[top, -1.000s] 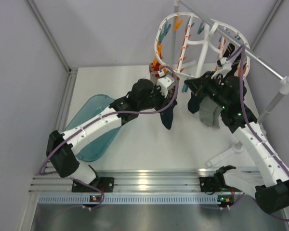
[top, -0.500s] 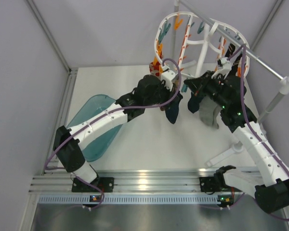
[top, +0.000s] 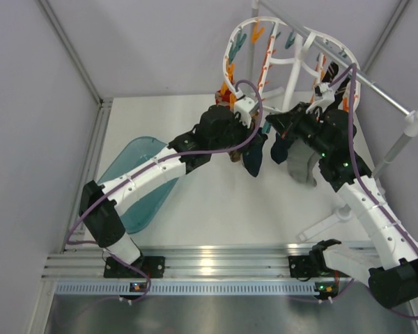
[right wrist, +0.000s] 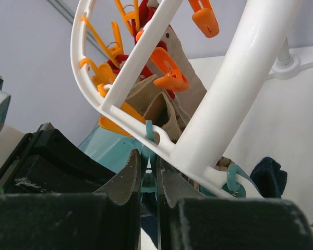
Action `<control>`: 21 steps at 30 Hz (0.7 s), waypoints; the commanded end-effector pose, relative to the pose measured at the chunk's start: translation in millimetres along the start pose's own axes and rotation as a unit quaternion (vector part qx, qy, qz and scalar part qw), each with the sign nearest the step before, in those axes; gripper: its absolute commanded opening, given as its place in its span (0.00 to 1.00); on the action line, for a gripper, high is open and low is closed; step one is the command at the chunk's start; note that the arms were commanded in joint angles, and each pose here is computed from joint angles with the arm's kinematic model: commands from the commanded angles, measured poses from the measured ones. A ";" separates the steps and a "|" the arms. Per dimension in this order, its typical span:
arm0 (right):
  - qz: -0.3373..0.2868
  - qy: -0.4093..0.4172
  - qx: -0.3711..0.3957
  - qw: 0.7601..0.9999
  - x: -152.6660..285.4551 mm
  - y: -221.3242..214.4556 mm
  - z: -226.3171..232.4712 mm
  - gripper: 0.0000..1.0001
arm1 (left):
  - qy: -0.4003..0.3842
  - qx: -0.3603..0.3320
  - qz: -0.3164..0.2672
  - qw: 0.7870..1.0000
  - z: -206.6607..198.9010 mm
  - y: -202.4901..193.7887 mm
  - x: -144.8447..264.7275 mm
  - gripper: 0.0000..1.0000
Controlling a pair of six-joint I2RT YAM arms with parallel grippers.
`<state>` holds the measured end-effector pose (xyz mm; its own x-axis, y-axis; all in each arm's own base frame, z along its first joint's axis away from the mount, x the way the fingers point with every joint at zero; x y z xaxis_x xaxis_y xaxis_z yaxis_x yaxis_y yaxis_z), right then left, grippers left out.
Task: Clip the socks to the hanger
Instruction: Clamp the sock onto the hanger.
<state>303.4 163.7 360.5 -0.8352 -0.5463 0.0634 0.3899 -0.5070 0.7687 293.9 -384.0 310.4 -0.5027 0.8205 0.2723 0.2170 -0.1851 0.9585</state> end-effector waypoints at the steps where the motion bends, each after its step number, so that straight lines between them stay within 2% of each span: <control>1: 0.007 0.032 0.001 0.999 1.1 2.7 13.2 0.00 | -0.013 -0.002 -0.061 0.998 -8.3 39.9 3.0 0.00; 21: 0.006 0.030 0.010 0.999 2.5 2.6 11.9 0.00 | -0.041 0.018 -0.084 0.995 -18.8 58.8 4.4 0.00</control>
<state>303.9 163.4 361.3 -0.8367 -0.5444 0.0597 0.3852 -0.5074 0.7708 289.9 -392.1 325.6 -0.4775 0.8468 0.2344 0.2336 -0.1349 0.9629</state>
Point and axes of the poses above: each gripper's point midway between its finger pads, its own x axis back along the fingers, its own z axis along the line the jaws close on, y = z × x, the point moved 3 cm from there along x, back along the fingers, and after that the axes turned 8 degrees about -x, right-handed, at the moved point
